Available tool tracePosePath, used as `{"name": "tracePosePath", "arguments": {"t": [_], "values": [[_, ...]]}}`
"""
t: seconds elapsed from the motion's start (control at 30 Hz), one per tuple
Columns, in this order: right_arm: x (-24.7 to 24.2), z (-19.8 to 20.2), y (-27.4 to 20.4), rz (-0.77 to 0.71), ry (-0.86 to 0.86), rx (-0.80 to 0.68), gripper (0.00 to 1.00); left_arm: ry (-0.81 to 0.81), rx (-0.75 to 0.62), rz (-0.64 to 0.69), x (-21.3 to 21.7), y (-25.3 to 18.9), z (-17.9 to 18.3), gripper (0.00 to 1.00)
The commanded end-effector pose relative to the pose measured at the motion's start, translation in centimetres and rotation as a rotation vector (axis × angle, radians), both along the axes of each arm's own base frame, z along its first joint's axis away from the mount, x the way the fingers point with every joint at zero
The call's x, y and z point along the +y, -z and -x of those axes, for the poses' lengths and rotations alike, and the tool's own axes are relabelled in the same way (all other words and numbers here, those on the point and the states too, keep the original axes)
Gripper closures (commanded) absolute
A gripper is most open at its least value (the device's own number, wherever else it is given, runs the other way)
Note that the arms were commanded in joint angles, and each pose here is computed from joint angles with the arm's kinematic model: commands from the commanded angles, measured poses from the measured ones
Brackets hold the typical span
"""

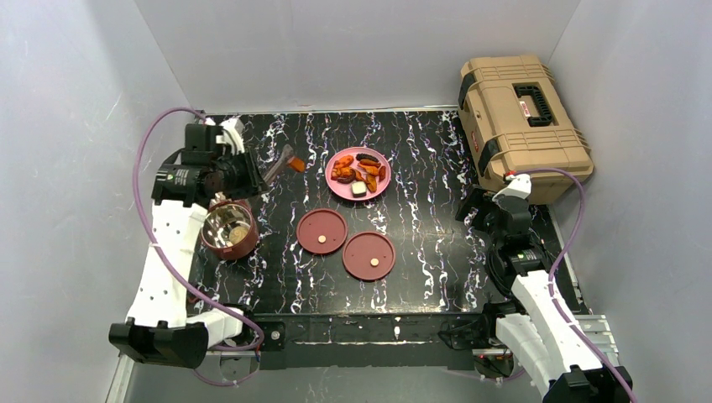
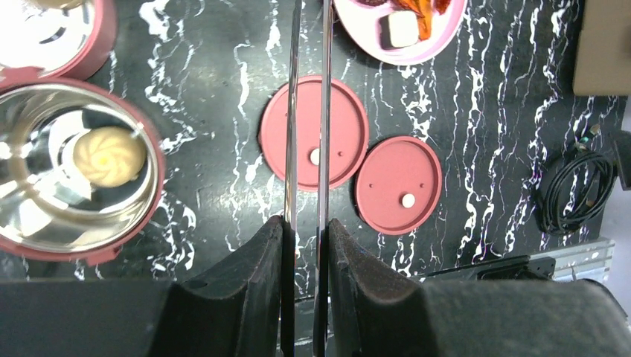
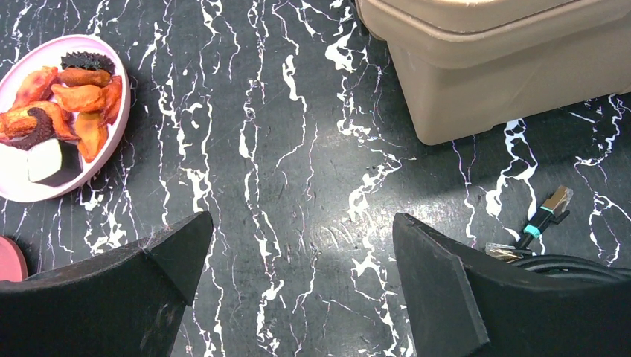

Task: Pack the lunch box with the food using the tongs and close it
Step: Pick up the fake food from the plate, then place the fake food in the packing box.

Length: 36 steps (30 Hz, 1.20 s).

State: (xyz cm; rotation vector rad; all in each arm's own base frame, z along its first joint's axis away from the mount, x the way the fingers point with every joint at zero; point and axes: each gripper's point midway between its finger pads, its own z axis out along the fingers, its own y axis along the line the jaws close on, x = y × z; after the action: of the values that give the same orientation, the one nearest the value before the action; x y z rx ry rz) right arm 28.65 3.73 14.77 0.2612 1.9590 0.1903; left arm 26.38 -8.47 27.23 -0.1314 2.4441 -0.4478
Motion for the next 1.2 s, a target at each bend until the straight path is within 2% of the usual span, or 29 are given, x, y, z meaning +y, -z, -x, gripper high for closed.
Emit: {"name": "tracePosePath", "arguments": {"t": [0.0, 0.17, 0.37, 0.8, 1.17], "values": [[-0.3, -0.7, -1.1, 0.002, 0.019, -0.045, 0.0, -0.01, -0.038, 0.015, 1.6, -2.4, 2.3, 1.0], [-0.2, -0.7, -1.1, 0.001, 0.017, -0.044, 0.0, -0.094, -0.032, -0.027, 3.4, -3.2, 4.2, 1.0], [-0.2, -0.7, -1.1, -0.002, 0.014, -0.044, 0.0, -0.171, -0.019, -0.191, 6.8, -4.1, 6.7, 1.0], [-0.1, -0.6, -1.1, -0.008, 0.011, -0.046, 0.0, -0.312, 0.031, -0.412, 11.5, -2.8, 9.9, 1.0], [-0.1, -0.7, -0.8, -0.009, 0.014, -0.035, 0.0, -0.272, 0.182, -0.342, 9.8, 1.1, 11.2, 1.0]]}}
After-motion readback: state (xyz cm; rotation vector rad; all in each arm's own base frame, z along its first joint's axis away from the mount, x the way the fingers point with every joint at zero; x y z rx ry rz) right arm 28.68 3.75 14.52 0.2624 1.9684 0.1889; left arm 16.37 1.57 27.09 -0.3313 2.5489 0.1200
